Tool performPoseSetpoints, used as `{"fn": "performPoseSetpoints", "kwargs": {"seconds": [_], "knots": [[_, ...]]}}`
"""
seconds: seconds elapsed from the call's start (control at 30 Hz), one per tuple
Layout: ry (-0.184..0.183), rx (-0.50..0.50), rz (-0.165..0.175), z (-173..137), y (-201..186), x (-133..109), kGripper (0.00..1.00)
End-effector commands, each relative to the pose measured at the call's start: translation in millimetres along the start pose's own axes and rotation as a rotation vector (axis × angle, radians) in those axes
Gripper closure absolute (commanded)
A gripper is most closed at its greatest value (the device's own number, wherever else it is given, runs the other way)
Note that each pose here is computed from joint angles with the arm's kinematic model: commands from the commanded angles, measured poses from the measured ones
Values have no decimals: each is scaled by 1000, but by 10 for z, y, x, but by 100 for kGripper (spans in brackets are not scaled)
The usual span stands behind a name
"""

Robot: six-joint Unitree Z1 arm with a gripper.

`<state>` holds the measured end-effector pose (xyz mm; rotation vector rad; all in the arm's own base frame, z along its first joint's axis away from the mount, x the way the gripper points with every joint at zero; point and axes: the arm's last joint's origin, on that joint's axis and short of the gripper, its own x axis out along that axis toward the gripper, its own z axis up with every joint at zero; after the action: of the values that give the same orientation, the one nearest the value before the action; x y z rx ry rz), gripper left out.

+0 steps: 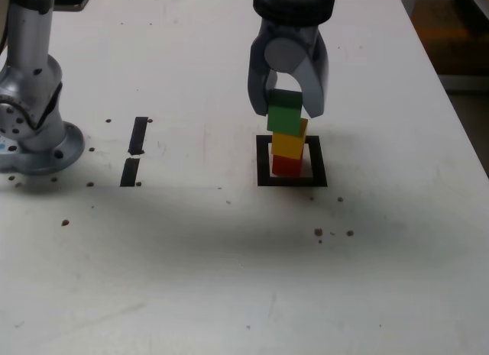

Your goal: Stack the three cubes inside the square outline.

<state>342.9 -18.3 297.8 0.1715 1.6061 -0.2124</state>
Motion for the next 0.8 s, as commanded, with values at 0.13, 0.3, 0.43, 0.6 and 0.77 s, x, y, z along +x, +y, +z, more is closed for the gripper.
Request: {"fn": "performPoseSetpoints", "kwargs": {"seconds": [0.13, 0.3, 0.43, 0.6, 0.77], "knots": [[-6, 2, 7, 28, 0, 25, 50], [-13, 4, 12, 42, 3, 39, 46], [-14, 5, 16, 41, 5, 53, 43], [-13, 5, 21, 29, 6, 65, 37], [-21, 11, 24, 16, 4, 61, 25]]}}
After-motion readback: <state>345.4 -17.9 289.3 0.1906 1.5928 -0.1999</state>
